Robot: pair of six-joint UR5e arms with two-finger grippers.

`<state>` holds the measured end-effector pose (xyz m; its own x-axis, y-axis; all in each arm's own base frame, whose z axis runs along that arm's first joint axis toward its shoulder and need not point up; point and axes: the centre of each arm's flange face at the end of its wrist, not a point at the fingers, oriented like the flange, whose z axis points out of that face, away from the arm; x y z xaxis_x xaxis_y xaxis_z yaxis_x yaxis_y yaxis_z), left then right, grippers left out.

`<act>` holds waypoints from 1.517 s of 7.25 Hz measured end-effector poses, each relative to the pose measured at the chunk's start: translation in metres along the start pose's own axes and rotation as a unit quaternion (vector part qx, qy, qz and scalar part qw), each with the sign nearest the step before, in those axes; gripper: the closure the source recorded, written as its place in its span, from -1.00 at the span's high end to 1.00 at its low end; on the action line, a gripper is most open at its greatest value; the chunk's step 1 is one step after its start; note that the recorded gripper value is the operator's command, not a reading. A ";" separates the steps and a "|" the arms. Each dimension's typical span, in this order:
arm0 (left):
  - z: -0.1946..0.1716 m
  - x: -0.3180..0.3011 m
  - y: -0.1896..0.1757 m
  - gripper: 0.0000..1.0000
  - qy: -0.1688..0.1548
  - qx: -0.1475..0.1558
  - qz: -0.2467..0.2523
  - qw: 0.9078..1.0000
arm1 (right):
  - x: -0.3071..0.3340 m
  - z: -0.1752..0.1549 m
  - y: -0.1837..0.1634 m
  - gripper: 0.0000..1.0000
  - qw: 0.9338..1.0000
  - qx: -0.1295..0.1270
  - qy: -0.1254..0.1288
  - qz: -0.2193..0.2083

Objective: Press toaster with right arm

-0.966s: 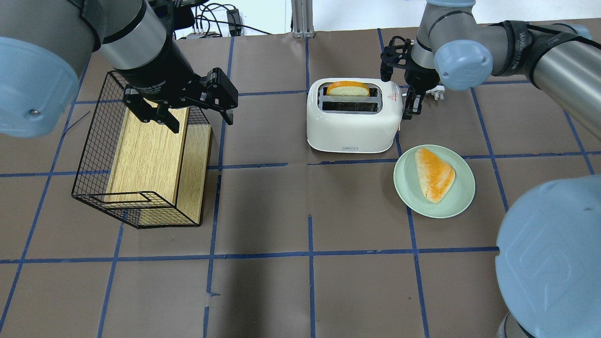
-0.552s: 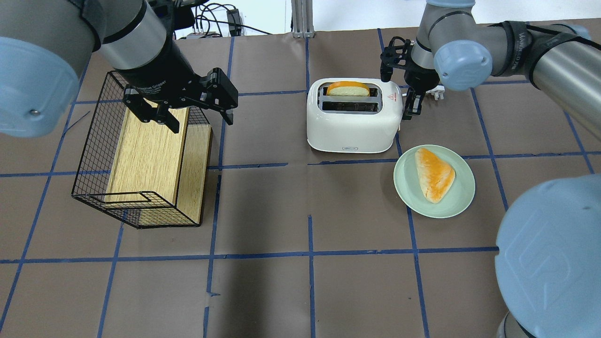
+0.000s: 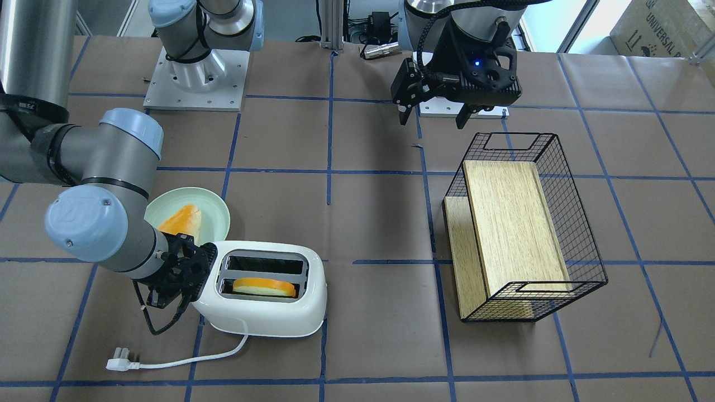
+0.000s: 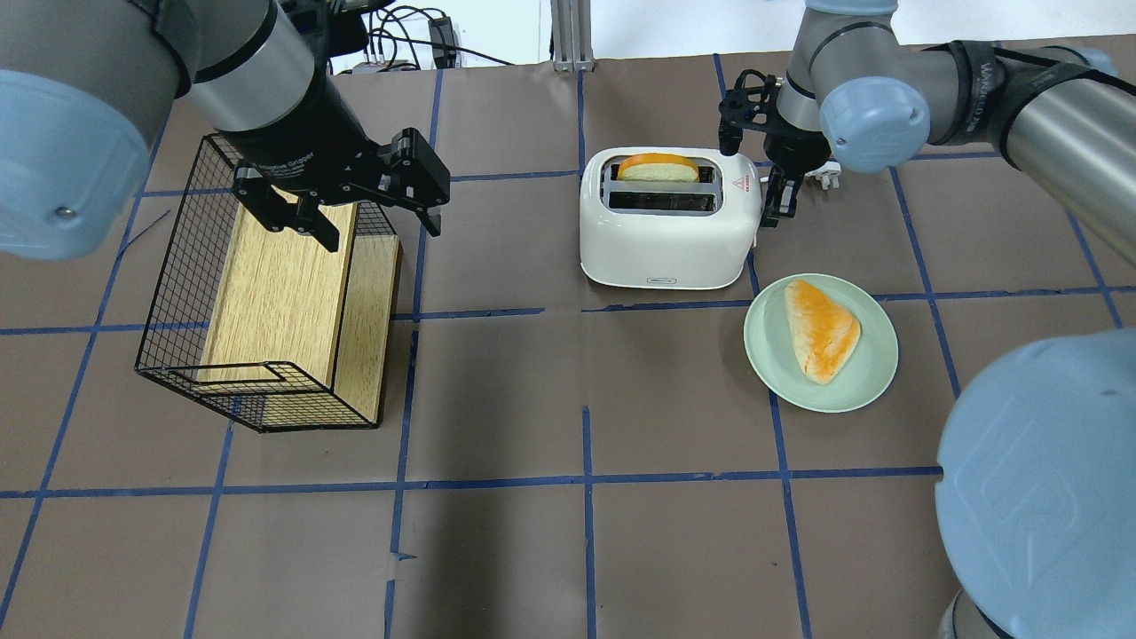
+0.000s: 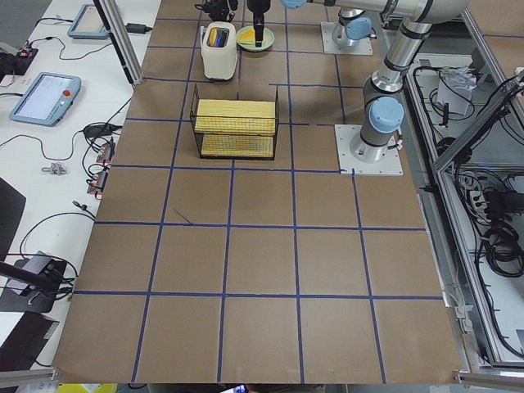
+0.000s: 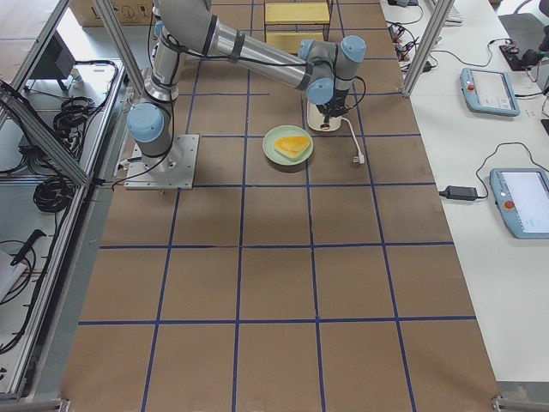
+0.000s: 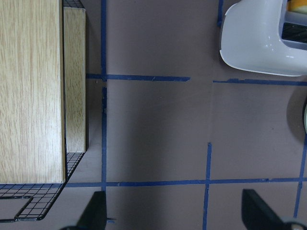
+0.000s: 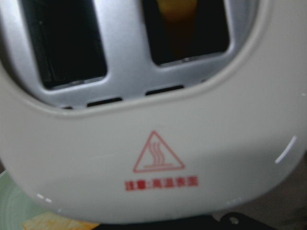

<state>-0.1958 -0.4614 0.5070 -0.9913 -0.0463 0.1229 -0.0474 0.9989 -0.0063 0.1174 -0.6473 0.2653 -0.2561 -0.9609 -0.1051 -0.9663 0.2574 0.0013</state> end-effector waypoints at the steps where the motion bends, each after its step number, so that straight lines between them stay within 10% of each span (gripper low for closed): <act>1: 0.000 0.000 0.000 1.00 0.000 0.000 0.000 1.000 | 0.001 0.000 0.000 -0.80 1.000 0.000 0.003 0.000; 4: 0.000 0.000 0.000 1.00 0.000 0.000 0.000 1.000 | 0.001 -0.010 0.000 -0.75 1.000 0.003 0.011 0.006; 5: 0.000 0.000 0.000 1.00 0.000 0.000 0.000 1.000 | -0.002 -0.025 0.002 -0.30 1.000 0.005 0.016 0.010; 6: 0.000 0.000 0.000 1.00 0.000 0.000 0.000 1.000 | -0.010 -0.049 0.003 0.74 1.000 0.007 0.018 0.019; 8: 0.000 0.000 0.000 1.00 0.000 0.000 0.000 1.000 | -0.043 -0.117 0.008 1.00 0.997 0.007 0.006 0.080; 10: 0.000 0.000 0.000 1.00 0.000 0.000 0.000 1.000 | -0.095 -0.175 0.016 1.00 0.974 0.006 0.002 0.225; 11: 0.000 0.000 0.000 1.00 0.000 0.000 0.000 1.000 | -0.128 -0.200 0.023 1.00 0.946 0.012 0.010 0.324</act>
<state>-0.1958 -0.4613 0.5073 -0.9913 -0.0462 0.1230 -0.0474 0.9989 -0.0067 0.1231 -0.5384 0.4773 -0.7956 -0.6017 -0.0705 -0.6049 0.7954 0.0372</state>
